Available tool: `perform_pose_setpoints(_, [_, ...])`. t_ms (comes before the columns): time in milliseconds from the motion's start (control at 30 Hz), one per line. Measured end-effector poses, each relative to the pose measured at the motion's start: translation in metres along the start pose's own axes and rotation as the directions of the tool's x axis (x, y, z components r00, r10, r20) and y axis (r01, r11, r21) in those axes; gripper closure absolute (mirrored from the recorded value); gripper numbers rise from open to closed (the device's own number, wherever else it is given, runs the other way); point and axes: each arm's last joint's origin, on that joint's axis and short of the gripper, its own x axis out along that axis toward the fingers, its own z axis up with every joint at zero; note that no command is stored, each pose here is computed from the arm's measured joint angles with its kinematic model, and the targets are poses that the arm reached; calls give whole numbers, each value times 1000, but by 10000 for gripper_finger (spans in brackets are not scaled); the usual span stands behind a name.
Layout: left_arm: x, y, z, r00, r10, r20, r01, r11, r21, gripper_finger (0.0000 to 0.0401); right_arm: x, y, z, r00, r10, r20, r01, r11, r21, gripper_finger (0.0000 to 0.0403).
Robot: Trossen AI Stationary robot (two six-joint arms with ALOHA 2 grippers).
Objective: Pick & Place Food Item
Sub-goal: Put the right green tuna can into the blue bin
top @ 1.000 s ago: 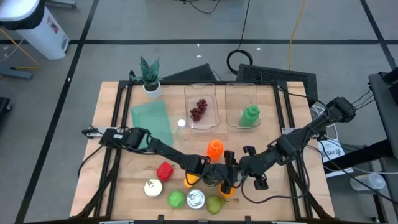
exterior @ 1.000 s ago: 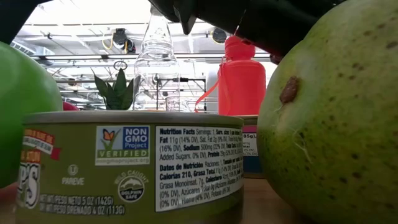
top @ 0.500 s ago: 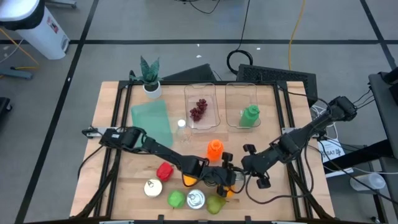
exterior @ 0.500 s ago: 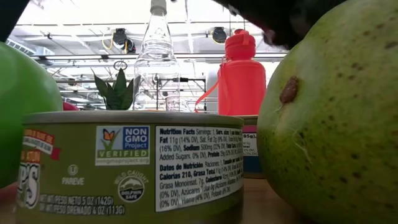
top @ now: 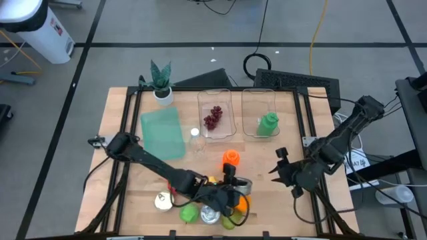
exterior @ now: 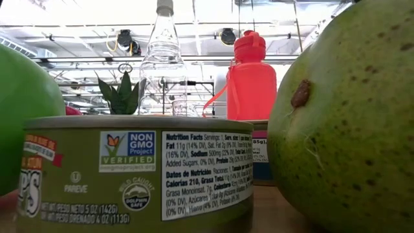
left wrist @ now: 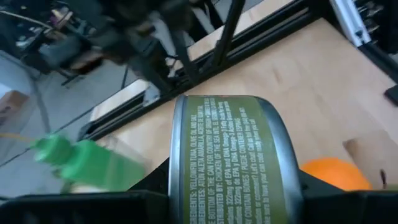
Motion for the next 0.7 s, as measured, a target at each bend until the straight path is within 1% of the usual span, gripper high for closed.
perform_pose_setpoints(100, [-17, 7, 7, 1000, 26, -7, -26, 1000, -12, 273, 9, 5, -13, 998, -56, 0, 56, 997, -55, 287])
perform_pose_setpoints(200, [-36, 13, 10, 995, 87, -51, -87, 996, -10, 273, 20, 9, -23, 996, -84, 29, 86, 995, -58, 292])
perform_pose_setpoints(333, [-60, 19, 7, 976, 165, -142, -170, 985, -19, 273, 35, 14, -37, 995, -74, 64, 77, 996, -52, 293])
perform_pose_setpoints(400, [-72, 20, 4, 965, 188, -184, -195, 980, -22, 273, 41, 15, -43, 994, -69, 87, 74, 996, -50, 293])
perform_pose_setpoints(533, [-97, 18, 0, 943, 241, -232, -258, 965, -44, 273, 51, 17, -53, 988, -57, 143, 69, 995, -79, 297])
perform_pose_setpoints(633, [-125, 17, -3, 929, 269, -254, -295, 953, -70, 273, 55, 18, -56, 983, -51, 179, 71, 992, -108, 301])
perform_pose_setpoints(700, [-145, 19, -7, 922, 273, -275, -314, 942, -117, 273, 55, 19, -55, 980, -47, 193, 69, 992, -106, 304])
